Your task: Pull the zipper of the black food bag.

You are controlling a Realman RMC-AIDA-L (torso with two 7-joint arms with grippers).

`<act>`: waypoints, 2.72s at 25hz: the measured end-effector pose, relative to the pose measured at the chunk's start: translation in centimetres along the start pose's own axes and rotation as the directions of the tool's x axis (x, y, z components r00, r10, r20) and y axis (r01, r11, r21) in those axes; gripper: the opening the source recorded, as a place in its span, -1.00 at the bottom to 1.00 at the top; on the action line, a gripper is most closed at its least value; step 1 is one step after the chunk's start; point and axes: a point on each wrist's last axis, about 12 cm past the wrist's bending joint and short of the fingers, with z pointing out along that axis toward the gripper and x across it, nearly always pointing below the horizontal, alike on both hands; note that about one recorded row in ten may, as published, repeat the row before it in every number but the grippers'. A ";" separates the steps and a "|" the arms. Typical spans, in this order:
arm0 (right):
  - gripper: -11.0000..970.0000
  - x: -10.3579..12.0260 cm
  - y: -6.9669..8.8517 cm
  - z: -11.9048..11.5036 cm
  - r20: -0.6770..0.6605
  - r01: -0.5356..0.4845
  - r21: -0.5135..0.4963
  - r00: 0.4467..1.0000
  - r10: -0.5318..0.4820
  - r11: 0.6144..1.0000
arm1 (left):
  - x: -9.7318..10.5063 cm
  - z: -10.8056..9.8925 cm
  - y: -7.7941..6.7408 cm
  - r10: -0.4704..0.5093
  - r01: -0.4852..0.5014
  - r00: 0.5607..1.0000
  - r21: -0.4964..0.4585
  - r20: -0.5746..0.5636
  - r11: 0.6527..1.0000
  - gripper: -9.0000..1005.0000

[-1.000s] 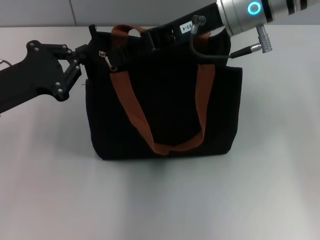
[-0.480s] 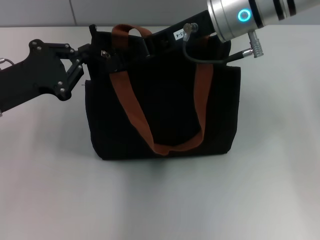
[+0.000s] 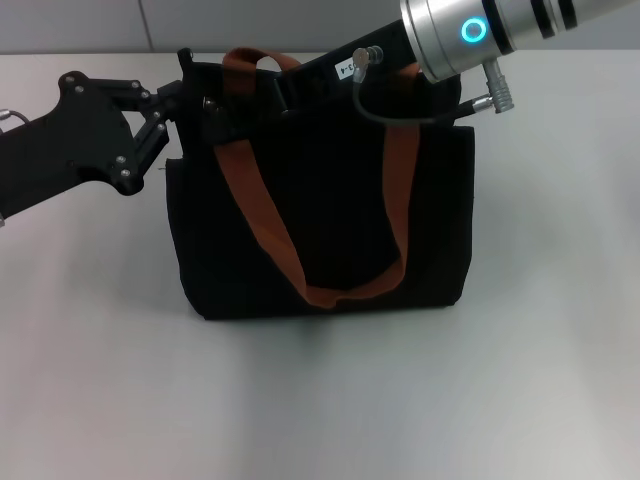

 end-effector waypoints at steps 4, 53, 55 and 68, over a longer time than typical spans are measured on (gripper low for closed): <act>-0.14 -0.1 0.1 0.3 -0.004 0.010 0.008 1.000 -0.010 1.000 | -0.1 0.1 0.1 0.001 -0.001 1.000 0.003 0.002 1.000 -0.94; -0.37 -0.6 0.6 0.8 -0.018 0.051 0.021 0.999 -0.051 0.998 | -0.8 0.5 0.6 -0.047 0.046 0.999 0.041 0.021 0.998 -0.94; -0.43 -0.6 0.6 0.8 -0.017 0.052 0.023 0.999 -0.051 0.998 | -0.9 0.6 0.6 -0.047 0.046 0.999 0.042 0.022 0.998 -0.94; -0.56 -0.7 0.5 0.9 -0.010 0.049 0.031 0.999 -0.049 0.998 | -1.0 0.7 0.5 -0.055 0.054 0.998 0.053 0.028 0.997 -0.94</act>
